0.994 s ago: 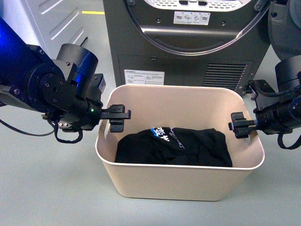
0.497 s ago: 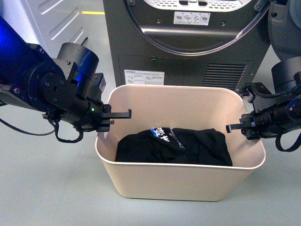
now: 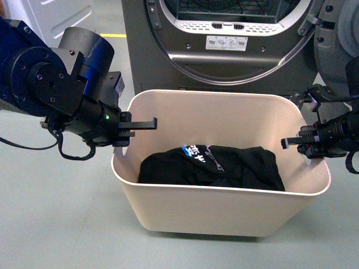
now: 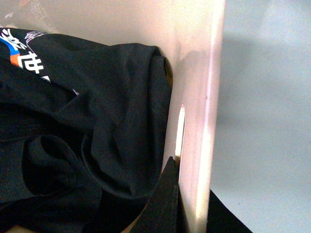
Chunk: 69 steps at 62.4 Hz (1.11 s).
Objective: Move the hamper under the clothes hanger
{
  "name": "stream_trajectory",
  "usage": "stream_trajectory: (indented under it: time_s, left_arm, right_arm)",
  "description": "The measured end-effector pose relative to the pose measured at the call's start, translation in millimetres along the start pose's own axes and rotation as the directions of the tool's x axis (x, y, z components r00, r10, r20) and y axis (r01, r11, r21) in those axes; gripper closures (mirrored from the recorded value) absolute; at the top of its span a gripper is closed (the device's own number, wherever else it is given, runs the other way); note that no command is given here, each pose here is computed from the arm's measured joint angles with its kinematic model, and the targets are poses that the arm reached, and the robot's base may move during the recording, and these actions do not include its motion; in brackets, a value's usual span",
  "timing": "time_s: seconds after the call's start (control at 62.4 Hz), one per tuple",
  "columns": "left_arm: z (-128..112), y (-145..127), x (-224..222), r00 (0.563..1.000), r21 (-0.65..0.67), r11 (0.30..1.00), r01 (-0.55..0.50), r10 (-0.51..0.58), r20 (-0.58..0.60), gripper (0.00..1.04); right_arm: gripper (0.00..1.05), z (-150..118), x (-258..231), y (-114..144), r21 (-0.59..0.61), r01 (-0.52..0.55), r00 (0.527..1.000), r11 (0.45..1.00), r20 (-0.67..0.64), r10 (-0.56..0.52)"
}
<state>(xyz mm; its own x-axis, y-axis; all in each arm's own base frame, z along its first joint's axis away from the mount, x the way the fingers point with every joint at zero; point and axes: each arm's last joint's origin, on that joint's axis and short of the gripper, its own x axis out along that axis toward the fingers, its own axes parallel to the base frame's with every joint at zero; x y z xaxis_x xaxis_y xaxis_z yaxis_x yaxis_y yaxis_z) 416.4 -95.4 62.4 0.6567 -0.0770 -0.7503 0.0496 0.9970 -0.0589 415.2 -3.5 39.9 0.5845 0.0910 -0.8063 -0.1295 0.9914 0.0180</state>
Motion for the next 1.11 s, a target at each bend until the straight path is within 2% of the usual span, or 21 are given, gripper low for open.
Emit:
stream_trajectory:
  time_s: [0.561,0.818,1.106]
  left_arm:
    - [-1.1,1.0,-1.7,1.0,0.01,1.0,-0.011,0.011,0.002,1.01]
    - [0.3,13.1,-0.9,0.999,-0.011,0.999,-0.043,0.043,0.003,1.01]
    - [-1.8,-2.3,-1.9,1.0,0.016,1.0,0.004,-0.004,0.0,1.01]
  right_arm:
    - [1.02,-3.8,-2.8,2.1,-0.002,-0.008,1.0,1.0,-0.006,0.008]
    - [1.02,-2.4,-1.8,15.1,-0.022,-0.042,0.999,0.999,-0.004,0.042]
    - [1.02,-3.5,-3.8,-2.5,0.007,0.001,1.0,1.0,-0.003,-0.001]
